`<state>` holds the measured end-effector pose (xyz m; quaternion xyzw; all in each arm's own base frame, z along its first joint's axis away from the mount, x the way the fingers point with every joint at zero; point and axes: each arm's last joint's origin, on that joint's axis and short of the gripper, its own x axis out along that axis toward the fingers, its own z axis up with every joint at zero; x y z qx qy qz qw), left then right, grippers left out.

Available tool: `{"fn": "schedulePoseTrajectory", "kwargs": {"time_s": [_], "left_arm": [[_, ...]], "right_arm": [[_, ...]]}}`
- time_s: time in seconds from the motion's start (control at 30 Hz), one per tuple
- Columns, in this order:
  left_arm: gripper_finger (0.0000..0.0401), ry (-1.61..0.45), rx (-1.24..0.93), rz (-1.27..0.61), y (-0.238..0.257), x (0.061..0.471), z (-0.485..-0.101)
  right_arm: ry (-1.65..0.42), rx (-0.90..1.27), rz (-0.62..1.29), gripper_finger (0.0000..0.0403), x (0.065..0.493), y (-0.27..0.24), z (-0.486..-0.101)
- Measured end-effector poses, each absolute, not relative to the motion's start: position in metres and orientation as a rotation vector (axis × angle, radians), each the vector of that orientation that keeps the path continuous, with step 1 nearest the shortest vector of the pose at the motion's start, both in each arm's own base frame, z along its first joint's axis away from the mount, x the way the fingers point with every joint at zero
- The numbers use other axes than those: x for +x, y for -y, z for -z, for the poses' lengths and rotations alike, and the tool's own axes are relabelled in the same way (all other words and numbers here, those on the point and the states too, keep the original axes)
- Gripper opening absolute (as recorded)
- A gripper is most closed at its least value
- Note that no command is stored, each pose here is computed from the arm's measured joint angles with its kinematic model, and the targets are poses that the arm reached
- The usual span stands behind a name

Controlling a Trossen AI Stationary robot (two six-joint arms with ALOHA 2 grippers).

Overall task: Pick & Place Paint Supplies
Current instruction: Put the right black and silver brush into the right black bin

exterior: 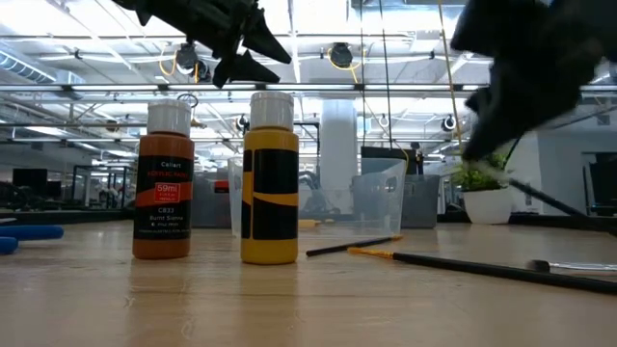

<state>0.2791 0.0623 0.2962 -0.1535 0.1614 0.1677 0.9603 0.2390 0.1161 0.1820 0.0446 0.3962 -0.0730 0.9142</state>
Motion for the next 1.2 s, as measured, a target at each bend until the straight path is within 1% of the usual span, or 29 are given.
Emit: {"fn": "schedulePoseTrajectory", "kwargs": {"time_s": [0.07,0.2,0.43,0.67,0.8,0.97,1.2], "left_arm": [[0.0244,-0.321,-0.311,-0.339,-0.062,0.279,-0.297],[0.0244,-0.311,-0.310,-0.338,-0.062,0.280,-0.298],[0.0244,-0.284,-0.309,-0.334,-0.063,0.280,-0.300],[0.0244,-0.285,-0.309,-0.335,-0.063,0.280,-0.300],[0.0244,-0.285,-0.309,-0.335,-0.063,0.280,-0.300],[0.0244,-0.285,-0.309,-0.335,-0.063,0.280,-0.300],[0.0244,-0.284,-0.309,-0.334,-0.063,0.280,-0.300]], "right_arm": [[-0.738,0.087,0.190,0.0000,0.238,-0.108,-0.196],[-0.515,0.058,0.306,0.0001,0.242,-0.085,-0.229],[-0.279,-0.031,0.439,0.0001,0.249,-0.033,-0.271],[-0.248,-0.099,0.563,0.0001,0.243,0.014,-0.285],[-0.303,-0.133,0.633,0.0000,0.241,0.034,-0.281],[-0.422,-0.096,0.730,0.0000,0.234,0.057,-0.263],[-0.489,-0.020,0.757,0.0000,0.225,0.078,-0.232]]}}
